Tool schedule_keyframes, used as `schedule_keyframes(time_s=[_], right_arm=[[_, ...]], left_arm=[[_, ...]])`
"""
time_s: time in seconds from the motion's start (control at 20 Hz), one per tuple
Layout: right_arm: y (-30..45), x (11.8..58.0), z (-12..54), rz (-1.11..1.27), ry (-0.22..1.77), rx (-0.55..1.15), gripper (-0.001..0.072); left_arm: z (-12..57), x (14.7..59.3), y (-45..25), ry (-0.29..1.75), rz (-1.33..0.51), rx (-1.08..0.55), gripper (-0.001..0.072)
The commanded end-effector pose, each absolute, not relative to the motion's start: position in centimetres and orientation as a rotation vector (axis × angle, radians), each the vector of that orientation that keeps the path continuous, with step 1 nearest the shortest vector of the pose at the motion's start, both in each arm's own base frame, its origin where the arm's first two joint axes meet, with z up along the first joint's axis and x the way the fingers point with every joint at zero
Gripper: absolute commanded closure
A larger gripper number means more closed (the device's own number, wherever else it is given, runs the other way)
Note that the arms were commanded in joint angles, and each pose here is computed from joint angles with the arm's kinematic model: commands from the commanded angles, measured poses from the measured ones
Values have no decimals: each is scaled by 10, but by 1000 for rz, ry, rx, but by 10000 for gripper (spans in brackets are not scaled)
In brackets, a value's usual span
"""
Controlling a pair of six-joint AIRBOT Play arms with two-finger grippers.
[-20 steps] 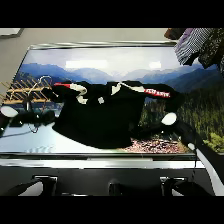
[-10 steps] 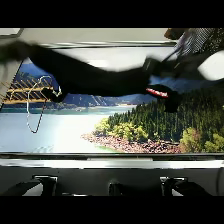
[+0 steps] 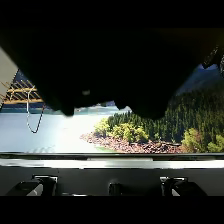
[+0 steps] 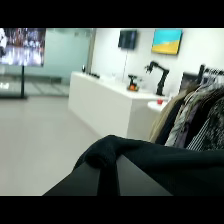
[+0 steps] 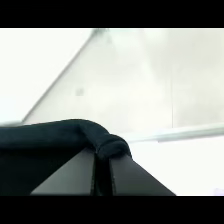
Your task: Fold the clothes and pants, and hang the long-sleeved shirts on hangers.
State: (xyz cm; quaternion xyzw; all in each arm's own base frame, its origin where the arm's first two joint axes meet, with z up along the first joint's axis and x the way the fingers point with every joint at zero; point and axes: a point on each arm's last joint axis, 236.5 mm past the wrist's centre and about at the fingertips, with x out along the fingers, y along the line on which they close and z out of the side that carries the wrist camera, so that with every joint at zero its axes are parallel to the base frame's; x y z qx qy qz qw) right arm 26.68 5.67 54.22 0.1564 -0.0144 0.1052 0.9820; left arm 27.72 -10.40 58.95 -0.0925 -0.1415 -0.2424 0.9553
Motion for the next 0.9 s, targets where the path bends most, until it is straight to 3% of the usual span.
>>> schedule_keyframes(time_s=[0.0,0.15,0.35,0.65,0.85], right_arm=[[32,200,566,191,-126,316,668],[24,179,561,182,-117,322,668],[28,211,534,146,-3,280,668],[39,367,402,-6,368,88,669],[54,486,303,-111,480,173,669]], left_arm=[[618,213,-102,-387,-503,-196,669],[603,203,-96,-303,-471,-252,669],[544,248,-83,-60,-373,-302,669],[369,403,-83,419,-283,-379,669],[271,516,-80,502,-214,-443,669]])
